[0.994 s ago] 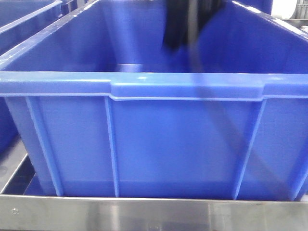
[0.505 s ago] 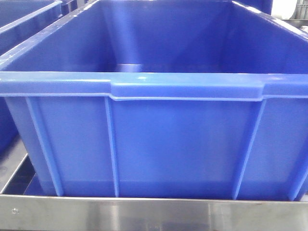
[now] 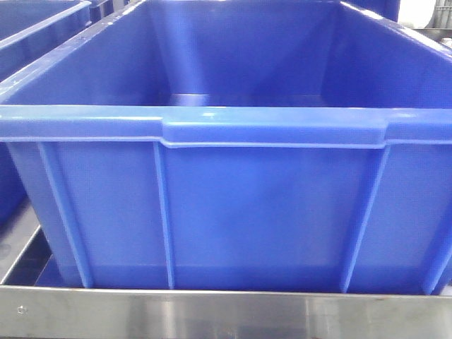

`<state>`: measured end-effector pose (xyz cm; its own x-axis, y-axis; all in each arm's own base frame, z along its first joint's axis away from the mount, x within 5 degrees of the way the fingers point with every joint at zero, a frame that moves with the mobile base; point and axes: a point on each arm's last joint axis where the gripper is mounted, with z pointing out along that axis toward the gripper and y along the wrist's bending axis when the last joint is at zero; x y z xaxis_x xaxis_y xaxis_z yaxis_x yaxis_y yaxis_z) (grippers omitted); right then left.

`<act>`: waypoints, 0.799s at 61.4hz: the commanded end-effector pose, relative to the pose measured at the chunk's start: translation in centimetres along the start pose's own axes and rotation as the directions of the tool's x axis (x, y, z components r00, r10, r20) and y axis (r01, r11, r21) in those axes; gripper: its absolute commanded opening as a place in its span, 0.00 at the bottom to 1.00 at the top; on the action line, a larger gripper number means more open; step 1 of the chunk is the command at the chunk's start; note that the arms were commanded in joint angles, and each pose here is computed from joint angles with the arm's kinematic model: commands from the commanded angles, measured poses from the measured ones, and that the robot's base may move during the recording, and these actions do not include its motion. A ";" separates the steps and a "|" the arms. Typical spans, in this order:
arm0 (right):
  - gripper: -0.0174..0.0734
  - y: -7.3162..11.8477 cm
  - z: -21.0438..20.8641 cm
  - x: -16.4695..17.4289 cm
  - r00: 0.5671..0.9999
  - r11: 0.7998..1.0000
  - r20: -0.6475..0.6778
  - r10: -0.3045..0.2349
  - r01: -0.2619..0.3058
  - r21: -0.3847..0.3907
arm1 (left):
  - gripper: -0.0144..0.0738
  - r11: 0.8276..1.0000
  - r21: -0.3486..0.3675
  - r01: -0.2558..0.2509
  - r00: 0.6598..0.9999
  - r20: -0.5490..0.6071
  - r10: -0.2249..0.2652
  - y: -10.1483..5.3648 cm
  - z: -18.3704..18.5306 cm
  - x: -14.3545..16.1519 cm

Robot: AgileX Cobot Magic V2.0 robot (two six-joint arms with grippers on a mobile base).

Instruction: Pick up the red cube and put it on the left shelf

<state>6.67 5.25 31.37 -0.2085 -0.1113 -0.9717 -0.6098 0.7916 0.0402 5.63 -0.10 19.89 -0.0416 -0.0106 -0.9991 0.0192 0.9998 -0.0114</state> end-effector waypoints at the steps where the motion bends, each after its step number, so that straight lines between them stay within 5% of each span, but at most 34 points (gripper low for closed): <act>1: 0.24 0.0 -1.0 -1.6 0.989 1.000 0.145 0.003 -0.003 0.000 | 0.28 1.000 0.004 0.007 0.997 0.078 -0.007 0.0 0.0 -0.1; 30: 0.24 -0.1 -0.8 -1.3 0.980 1.000 0.197 0.004 -0.007 0.015 | 0.28 1.000 0.004 0.007 0.997 0.078 -0.007 0.0 0.0 -0.1; 38: 0.24 -1.3 -0.8 0.0 0.964 0.988 0.264 0.008 -0.049 0.148 | 0.28 1.000 0.004 0.007 0.997 0.078 -0.007 0.0 0.0 -0.1; 49: 0.24 -2.7 -1.7 3.0 0.950 0.925 0.312 -0.010 -0.110 0.364 | 0.28 1.000 0.004 0.007 0.997 0.078 -0.007 0.0 0.0 -0.1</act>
<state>6.77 2.54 28.12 -0.0852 0.0253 -0.9960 -0.3447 0.9372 0.0533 5.63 -0.10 19.89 -0.0416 -0.0106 -0.9991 0.0192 0.9998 -0.0114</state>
